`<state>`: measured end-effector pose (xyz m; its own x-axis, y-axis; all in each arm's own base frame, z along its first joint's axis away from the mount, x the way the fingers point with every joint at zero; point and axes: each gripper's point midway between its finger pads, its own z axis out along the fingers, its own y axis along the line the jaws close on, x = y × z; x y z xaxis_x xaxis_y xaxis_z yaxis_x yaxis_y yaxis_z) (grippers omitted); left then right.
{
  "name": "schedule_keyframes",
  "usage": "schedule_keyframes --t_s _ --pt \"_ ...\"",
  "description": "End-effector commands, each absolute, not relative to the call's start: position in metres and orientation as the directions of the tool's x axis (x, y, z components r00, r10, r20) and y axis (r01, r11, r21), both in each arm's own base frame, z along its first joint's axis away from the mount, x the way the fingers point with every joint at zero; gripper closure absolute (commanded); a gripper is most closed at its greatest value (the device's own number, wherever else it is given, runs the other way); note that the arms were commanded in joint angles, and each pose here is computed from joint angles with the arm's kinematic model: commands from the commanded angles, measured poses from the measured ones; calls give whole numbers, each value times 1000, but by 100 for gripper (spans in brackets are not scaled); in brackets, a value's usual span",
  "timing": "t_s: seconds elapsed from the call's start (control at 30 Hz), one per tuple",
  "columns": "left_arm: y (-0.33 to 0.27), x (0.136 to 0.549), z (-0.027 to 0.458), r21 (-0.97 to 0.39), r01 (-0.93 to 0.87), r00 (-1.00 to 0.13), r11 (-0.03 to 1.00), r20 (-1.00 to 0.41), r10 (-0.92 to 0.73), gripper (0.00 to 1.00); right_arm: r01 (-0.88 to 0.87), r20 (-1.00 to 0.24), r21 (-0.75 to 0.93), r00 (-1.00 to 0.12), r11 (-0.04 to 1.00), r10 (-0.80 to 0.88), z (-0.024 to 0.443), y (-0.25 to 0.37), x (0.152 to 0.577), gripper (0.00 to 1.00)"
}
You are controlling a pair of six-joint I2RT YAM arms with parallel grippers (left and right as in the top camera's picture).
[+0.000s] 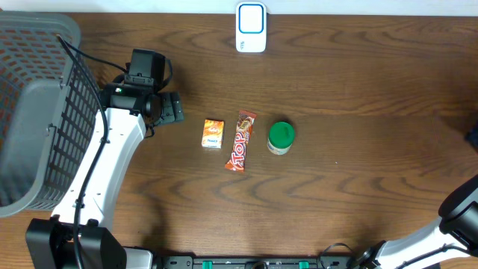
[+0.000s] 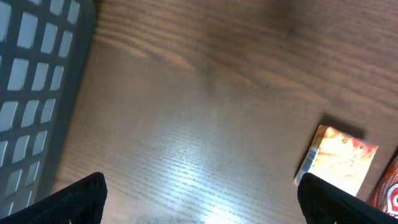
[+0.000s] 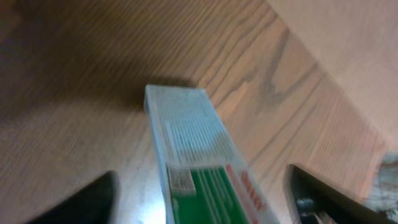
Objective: Scan the item barcode
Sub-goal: 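Move right gripper to table right edge and drop caplets box, then reach right gripper down over green-capped bottle and grasp its cap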
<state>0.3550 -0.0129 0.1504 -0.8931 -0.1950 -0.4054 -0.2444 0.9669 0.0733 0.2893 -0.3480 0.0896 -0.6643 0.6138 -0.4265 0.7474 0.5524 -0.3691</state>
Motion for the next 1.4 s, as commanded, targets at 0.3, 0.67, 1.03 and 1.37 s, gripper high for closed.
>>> schedule_keyframes --t_s 0.3,0.67,1.03,1.37 --pt "-3 401 245 98 -279 -644 955 -757 -110 2 748 -677 -76 -524 660 517 209 -330 343 1" --pt "4 328 335 11 -292 -471 956 -872 -134 2 595 -659 130 -546 793 517 237 -186 405 1" --pt "19 262 338 -73 -359 -472 930 -846 -249 2 488 -305 321 -758 812 576 197 13 388 1" --pt "21 253 323 -41 -371 -532 928 -810 -248 2 615 -96 425 -699 664 709 188 135 370 4"
